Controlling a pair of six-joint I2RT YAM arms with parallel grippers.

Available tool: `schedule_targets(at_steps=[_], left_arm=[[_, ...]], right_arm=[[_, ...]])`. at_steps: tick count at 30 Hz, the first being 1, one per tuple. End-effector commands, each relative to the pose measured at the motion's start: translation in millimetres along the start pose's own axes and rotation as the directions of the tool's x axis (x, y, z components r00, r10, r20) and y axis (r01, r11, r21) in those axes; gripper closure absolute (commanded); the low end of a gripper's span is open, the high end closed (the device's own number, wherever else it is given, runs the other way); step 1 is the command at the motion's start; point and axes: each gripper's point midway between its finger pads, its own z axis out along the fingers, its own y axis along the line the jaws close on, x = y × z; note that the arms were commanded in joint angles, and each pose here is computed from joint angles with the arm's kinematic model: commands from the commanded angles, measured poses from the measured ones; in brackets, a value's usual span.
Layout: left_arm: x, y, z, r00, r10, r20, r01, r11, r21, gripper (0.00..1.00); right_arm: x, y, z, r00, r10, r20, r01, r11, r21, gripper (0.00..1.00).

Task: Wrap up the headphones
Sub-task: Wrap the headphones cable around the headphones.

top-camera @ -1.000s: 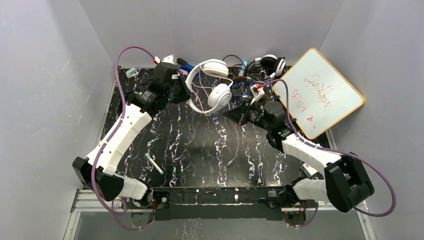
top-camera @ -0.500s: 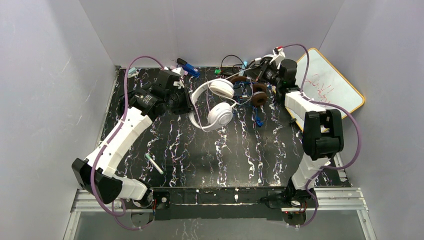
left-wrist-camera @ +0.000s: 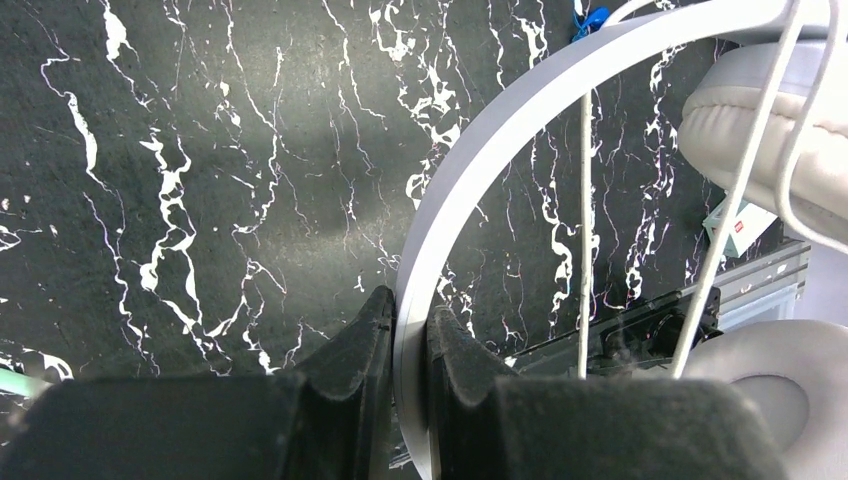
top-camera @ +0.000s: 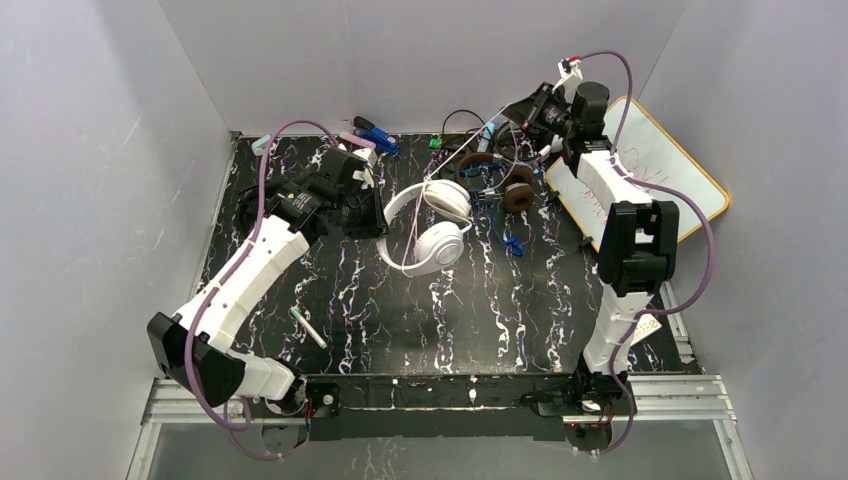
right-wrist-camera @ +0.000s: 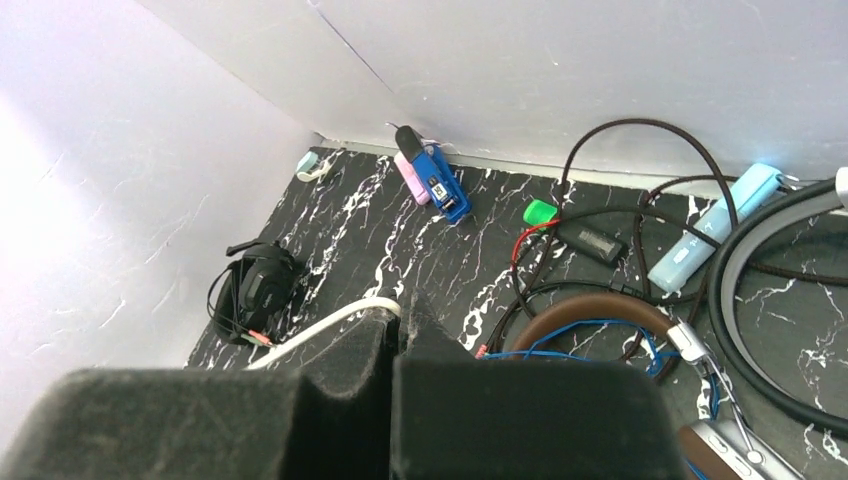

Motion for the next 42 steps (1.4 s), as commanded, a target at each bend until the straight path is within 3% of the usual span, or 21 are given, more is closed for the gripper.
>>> schedule_targets(at_steps=[1, 14, 20, 28, 35, 42], left_arm=[[-0.4, -3.4, -22.0, 0.999, -0.001, 0.033, 0.0, 1.0, 0.021, 1.0], [-78.9, -11.1, -51.1, 0.951, -0.123, 0.282, 0.126, 0.992, 0.009, 1.0], [-118.5, -21.2, -42.3, 0.924, -0.213, 0.318, 0.201, 0.977, 0.069, 1.0], [-147.9, -26.8, -17.9, 0.89, -0.286, 0.355, 0.267, 0.958, 0.105, 1.0], [-173.1, -3.3, -11.9, 0.848, -0.328, 0.417, 0.325, 0.942, 0.08, 1.0], [-197.4, 19.7, -7.6, 0.827, -0.356, 0.436, 0.363, 0.929, 0.069, 1.0]], right_arm=[[-26.1, -13.9, -9.5, 0.998, -0.024, 0.059, 0.021, 0.998, 0.056, 0.99], [86.0, 3.8, -83.5, 0.993, 0.104, -0.05, -0.104, 0.994, 0.015, 0.99], [128.2, 30.6, -115.4, 0.986, 0.122, -0.11, -0.127, 0.991, -0.041, 0.99], [158.0, 98.8, -123.3, 0.978, 0.045, -0.202, -0.08, 0.983, -0.168, 0.99], [182.4, 161.6, -128.7, 0.966, -0.025, -0.257, -0.048, 0.961, -0.274, 0.99], [217.0, 190.0, -135.8, 0.939, -0.051, -0.34, -0.06, 0.949, -0.309, 0.99]])
